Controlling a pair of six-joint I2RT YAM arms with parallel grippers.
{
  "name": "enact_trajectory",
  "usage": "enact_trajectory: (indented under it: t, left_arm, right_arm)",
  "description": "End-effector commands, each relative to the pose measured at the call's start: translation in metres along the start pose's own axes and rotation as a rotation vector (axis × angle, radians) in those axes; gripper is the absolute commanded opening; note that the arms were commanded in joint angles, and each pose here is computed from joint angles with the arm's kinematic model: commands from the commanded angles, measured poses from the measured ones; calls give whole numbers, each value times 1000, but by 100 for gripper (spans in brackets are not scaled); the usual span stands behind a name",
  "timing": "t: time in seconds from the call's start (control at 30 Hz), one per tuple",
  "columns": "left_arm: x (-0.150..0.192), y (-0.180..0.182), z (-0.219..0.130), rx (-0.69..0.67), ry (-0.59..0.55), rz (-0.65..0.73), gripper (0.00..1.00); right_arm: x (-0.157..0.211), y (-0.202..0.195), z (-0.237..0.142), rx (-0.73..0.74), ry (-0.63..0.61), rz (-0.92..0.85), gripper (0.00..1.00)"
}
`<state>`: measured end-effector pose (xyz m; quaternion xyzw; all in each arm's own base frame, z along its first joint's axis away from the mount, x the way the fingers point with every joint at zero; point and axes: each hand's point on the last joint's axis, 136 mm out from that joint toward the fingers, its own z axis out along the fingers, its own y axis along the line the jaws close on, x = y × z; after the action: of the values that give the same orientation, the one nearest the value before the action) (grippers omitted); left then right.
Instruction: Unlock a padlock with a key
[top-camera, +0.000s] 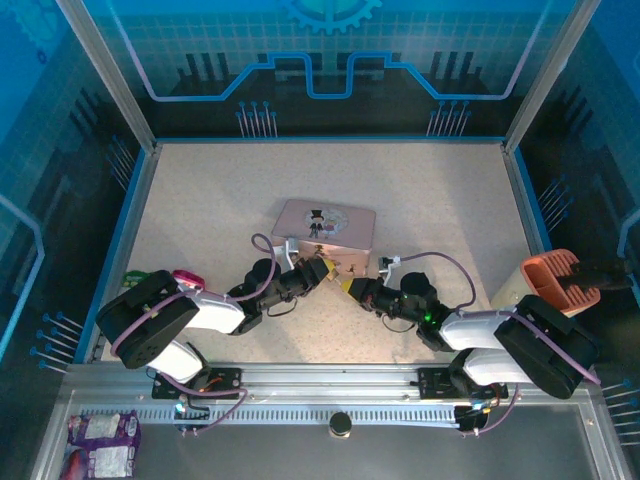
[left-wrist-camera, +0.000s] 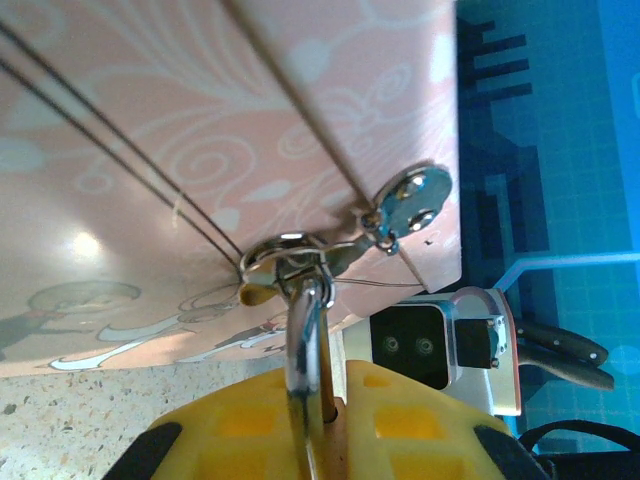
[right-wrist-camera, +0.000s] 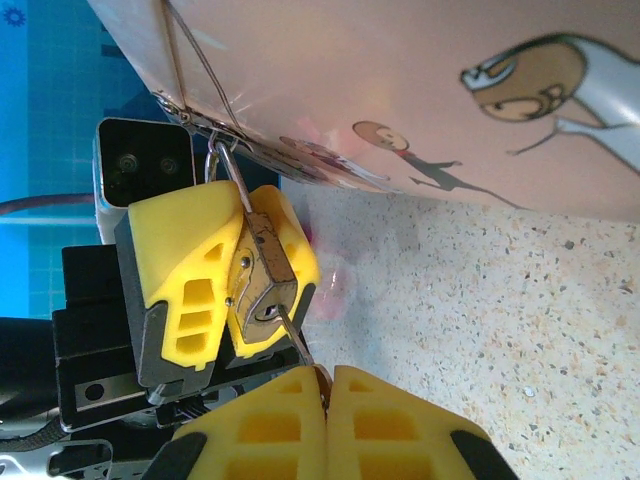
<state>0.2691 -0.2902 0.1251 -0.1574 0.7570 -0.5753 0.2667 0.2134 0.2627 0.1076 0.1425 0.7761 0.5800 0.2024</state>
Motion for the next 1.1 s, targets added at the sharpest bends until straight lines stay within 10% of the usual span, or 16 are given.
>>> enact_trajectory:
  t: [0.0,1.07]
  left_arm:
    - [3,-50,-1,185,14,33,0]
    - [0,-60,-1,200,16,65,0]
  right_arm:
    - [-4,15,2,-56,-22,-6,0]
    - [-8,21,-2,-71,-44,-14,0]
